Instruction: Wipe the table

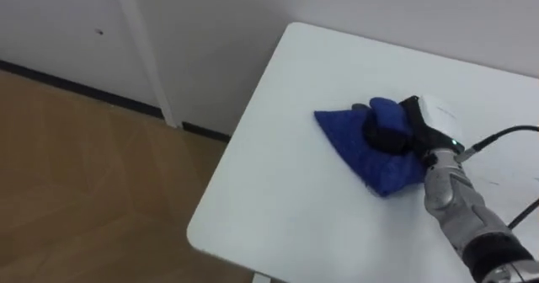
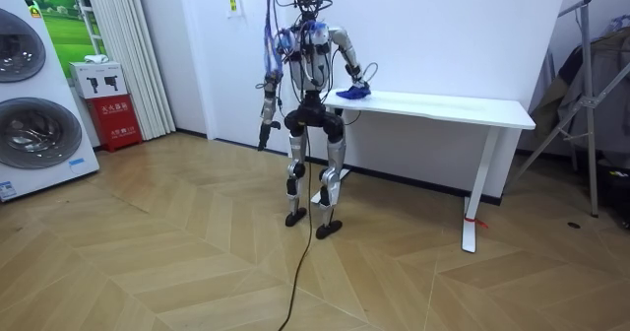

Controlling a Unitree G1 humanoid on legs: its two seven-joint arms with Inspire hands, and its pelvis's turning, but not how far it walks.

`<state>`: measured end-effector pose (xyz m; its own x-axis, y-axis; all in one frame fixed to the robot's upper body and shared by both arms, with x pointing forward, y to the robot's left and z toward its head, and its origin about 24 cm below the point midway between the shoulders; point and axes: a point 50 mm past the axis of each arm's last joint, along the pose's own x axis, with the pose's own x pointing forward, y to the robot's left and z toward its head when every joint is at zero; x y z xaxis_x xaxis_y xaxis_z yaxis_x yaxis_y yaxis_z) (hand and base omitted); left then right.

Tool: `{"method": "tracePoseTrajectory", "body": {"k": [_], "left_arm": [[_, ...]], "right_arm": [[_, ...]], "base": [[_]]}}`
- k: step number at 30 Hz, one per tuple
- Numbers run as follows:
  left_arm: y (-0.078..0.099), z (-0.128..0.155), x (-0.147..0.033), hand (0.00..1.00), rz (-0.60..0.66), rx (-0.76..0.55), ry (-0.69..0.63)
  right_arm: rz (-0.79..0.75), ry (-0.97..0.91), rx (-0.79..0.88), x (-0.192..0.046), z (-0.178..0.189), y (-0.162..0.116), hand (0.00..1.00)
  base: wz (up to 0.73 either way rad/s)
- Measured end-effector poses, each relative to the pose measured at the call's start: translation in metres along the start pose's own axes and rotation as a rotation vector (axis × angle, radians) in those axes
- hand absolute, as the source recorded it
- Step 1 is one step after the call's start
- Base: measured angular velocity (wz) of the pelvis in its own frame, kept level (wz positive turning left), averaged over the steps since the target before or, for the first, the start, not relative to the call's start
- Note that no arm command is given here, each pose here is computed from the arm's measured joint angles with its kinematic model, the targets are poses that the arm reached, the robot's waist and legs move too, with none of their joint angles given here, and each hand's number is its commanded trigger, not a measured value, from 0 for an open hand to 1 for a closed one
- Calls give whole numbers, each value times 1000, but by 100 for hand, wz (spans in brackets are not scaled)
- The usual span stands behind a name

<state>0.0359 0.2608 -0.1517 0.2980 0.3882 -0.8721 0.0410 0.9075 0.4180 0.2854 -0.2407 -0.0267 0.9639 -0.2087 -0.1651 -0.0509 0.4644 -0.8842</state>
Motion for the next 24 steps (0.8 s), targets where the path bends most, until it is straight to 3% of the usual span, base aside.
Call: {"method": "tracePoseTrajectory", "body": {"k": [6, 15, 20, 24], "left_arm": [[-1, 31, 5, 0, 4, -33, -91], [-5, 46, 3, 0, 32, -66, -165], [-1, 20, 0, 0, 73, -101, -94], [13, -8, -4, 0, 136, -150, -17]], "right_arm": [[23, 15, 24, -2, 5, 7, 100], [-26, 44, 124, -11, -1, 16, 100], [-140, 204, 174, -29, -44, 13, 100], [-281, 552, 213, -71, -128, -11, 100]], "base": [[-12], [-5], [18], [13]]}}
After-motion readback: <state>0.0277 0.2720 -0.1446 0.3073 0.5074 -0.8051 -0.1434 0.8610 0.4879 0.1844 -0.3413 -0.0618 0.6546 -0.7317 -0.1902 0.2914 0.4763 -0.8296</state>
